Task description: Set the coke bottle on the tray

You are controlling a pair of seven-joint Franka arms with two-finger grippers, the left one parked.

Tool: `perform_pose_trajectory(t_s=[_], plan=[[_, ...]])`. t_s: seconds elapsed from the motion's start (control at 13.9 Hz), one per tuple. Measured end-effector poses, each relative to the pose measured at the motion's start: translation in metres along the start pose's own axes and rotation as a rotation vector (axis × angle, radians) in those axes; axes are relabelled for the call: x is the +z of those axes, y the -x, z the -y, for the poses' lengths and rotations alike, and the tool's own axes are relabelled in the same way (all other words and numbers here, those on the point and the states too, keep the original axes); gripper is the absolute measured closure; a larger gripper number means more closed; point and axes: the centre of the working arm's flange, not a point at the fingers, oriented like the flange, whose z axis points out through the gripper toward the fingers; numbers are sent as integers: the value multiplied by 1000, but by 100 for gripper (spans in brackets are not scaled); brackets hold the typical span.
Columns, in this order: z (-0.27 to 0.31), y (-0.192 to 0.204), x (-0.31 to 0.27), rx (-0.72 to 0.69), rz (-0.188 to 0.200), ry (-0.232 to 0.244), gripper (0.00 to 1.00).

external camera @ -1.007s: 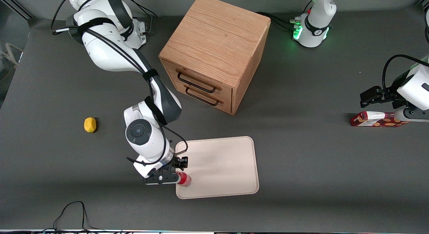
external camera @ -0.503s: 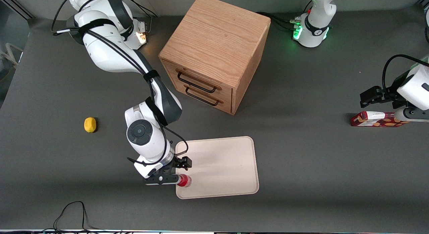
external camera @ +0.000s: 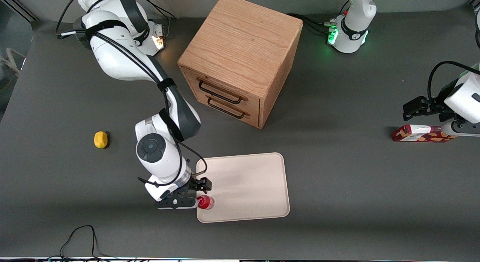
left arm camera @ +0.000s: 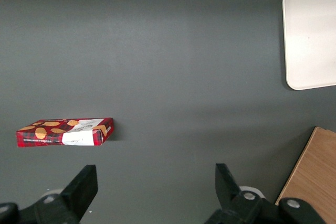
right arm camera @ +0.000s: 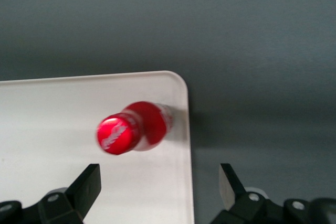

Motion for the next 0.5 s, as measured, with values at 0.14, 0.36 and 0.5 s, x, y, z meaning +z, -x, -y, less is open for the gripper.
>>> perform_pose_trajectory(t_s=[0.14,0.36,0.5], plan=[[-18,-3,-13,-2,33,22,0],[-57,0,-54,-16,98,59,0],[-91,8,-91,-36,138,75,0]])
